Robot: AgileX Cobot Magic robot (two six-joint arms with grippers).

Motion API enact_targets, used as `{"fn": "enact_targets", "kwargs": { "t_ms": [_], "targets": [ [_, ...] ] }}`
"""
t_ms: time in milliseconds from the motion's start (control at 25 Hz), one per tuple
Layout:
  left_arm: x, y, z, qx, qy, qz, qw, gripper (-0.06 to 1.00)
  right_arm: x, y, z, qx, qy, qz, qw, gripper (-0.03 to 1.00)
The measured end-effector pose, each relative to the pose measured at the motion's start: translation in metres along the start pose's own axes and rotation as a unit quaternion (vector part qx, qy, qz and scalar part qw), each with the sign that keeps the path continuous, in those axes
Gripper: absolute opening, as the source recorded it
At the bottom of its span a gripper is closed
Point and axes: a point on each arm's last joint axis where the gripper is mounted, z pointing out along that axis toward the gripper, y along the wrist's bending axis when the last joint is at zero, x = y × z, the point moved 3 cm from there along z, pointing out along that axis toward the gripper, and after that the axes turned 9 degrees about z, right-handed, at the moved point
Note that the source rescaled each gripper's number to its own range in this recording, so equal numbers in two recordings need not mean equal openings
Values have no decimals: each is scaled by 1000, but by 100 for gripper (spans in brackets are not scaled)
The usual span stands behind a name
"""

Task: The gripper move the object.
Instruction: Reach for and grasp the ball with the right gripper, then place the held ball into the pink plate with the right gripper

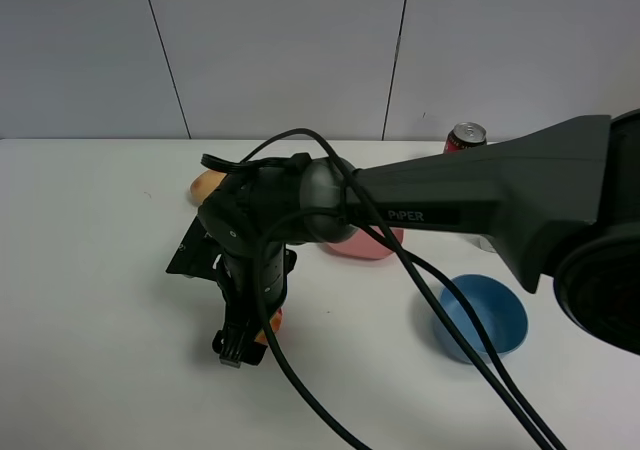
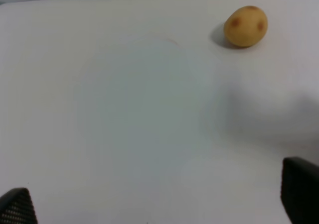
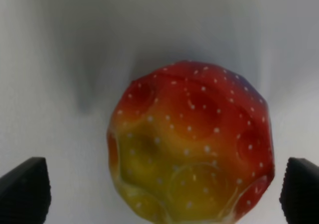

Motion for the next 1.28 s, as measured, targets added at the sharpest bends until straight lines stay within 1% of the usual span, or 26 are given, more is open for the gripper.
{"fn": "enact_targets", "kwargs": {
  "t_ms": [120,200,440,680,880,1280],
  "targets": [
    [0,0,0,0,0,0,1000,100,0,-2,0,8,-1,-6,1000,91],
    [0,0,0,0,0,0,1000,100,-1,-2,0,10,-3,-7,1000,88],
    [0,0,0,0,0,0,1000,100,-2,-3,0,13,-10,-9,1000,76],
    [0,0,0,0,0,0,1000,100,-3,-3,0,13,-10,-9,1000,68],
    [0,0,0,0,0,0,1000,100,-3,-3,0,13,-10,-9,1000,58],
    [0,0,0,0,0,0,1000,100,-3,-3,-3,11,-4,-7,1000,58]
  ]
}}
